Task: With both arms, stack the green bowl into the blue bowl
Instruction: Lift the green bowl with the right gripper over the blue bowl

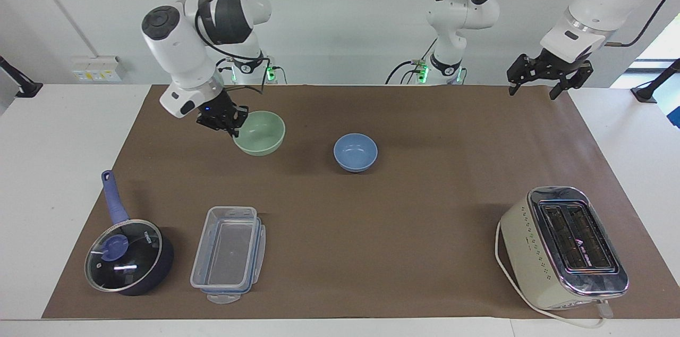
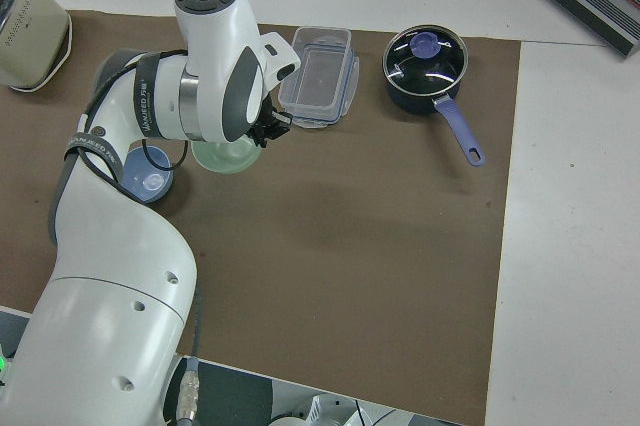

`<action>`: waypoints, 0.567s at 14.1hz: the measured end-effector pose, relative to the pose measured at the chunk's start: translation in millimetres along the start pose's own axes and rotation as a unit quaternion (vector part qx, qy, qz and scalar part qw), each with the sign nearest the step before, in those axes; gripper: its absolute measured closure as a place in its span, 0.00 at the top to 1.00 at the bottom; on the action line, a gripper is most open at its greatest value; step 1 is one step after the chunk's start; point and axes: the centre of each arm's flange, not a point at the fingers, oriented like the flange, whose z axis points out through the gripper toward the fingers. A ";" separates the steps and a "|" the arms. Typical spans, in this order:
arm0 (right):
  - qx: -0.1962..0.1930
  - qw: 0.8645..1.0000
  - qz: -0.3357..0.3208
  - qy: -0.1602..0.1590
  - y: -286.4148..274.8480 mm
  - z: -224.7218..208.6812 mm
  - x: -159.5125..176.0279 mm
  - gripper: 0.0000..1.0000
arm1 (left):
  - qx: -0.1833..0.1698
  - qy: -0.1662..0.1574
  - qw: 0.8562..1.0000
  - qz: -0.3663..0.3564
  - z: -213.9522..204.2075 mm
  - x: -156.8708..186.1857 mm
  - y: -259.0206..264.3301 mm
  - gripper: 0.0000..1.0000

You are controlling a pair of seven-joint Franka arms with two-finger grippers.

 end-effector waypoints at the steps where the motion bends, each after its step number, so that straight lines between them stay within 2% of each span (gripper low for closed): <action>1: 0.000 1.000 0.009 0.005 -23.3 4.0 -1.2 0.04 | 0.000 0.000 1.000 0.000 0.0 0.0 0.0 1.00; 5: 0.007 0.999 0.049 0.022 -118.9 22.5 -12.7 0.04 | 0.000 0.000 1.000 0.000 0.0 0.0 0.0 1.00; 8: 0.012 0.998 0.064 0.027 -166.4 33.3 -17.2 0.04 | 0.000 0.000 1.000 0.000 0.0 0.0 -0.1 1.00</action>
